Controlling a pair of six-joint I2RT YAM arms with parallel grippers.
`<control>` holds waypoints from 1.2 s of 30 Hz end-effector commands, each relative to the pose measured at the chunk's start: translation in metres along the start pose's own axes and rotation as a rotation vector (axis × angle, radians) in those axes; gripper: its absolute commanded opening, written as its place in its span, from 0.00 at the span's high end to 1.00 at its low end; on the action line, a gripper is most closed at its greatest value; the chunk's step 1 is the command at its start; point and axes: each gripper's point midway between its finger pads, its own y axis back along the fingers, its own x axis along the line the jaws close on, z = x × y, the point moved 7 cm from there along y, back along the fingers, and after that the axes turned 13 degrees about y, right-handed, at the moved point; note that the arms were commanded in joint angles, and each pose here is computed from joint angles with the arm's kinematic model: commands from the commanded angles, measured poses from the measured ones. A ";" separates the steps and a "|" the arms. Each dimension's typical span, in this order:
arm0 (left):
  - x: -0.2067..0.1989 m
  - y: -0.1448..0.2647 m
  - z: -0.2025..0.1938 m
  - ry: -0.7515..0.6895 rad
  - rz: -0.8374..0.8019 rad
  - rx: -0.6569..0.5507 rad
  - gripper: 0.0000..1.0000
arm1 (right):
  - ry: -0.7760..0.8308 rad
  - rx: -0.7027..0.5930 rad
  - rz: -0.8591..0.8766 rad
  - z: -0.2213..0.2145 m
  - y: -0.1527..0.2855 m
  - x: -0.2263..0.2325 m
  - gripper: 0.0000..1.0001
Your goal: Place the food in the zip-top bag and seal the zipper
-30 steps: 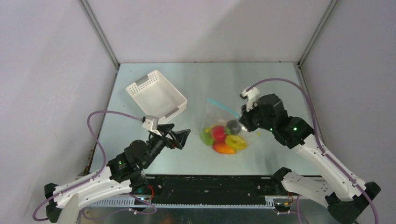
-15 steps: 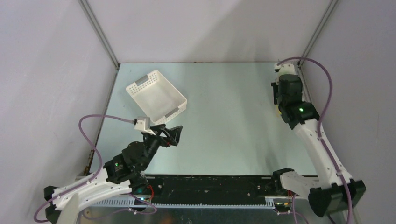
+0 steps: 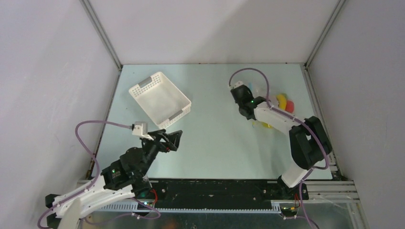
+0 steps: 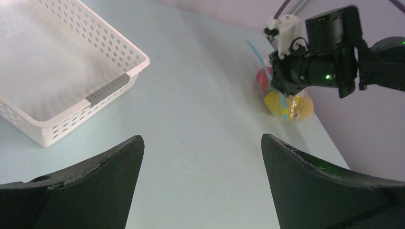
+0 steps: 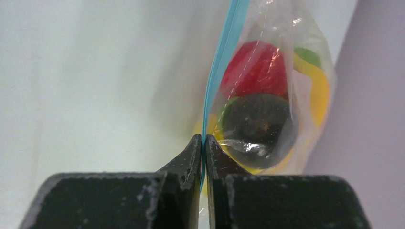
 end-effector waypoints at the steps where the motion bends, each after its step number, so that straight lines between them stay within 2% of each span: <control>1: 0.008 0.004 0.004 0.040 0.019 -0.036 0.00 | -0.037 -0.096 0.047 0.025 0.003 0.027 0.90; 4: 0.011 0.007 0.007 0.044 0.027 -0.061 0.00 | -0.007 -0.084 0.105 0.027 -0.005 0.055 0.89; 7: 0.013 0.010 0.012 0.043 0.033 -0.077 0.00 | 0.009 -0.025 0.104 0.023 -0.017 0.070 0.83; 9: 0.014 0.012 0.015 0.037 0.040 -0.083 0.00 | -0.007 -0.012 0.100 0.025 -0.018 0.072 0.69; 10: 0.015 0.012 0.016 0.036 0.047 -0.082 0.00 | -0.016 -0.012 0.100 0.025 -0.018 0.072 0.57; 12: 0.016 0.013 0.017 0.037 0.062 -0.087 0.00 | -0.049 -0.034 0.114 0.029 -0.012 0.070 0.45; 15: 0.016 0.014 0.020 0.047 0.074 -0.090 0.00 | -0.140 -0.141 0.154 0.045 0.017 0.055 0.33; 18: 0.017 0.014 0.020 0.058 0.098 -0.086 0.00 | -0.219 -0.277 0.196 0.058 0.057 0.034 0.12; 20: 0.019 0.014 0.021 0.065 0.139 -0.093 0.00 | -0.327 -0.357 0.234 0.060 0.088 0.017 0.02; 24: 0.021 0.015 0.023 0.084 0.200 -0.097 0.00 | -0.571 -0.499 0.274 0.037 0.142 -0.029 0.01; 28: 0.019 0.016 0.024 0.110 0.214 -0.075 0.00 | -0.756 -0.573 0.246 -0.011 0.161 -0.054 0.01; 32: 0.021 0.019 0.024 0.140 0.234 -0.062 0.00 | -0.861 -0.517 0.130 -0.073 0.158 -0.053 0.00; 36: 0.024 0.023 0.024 0.160 0.278 -0.051 0.00 | -0.889 -0.458 0.105 -0.115 0.157 -0.039 0.01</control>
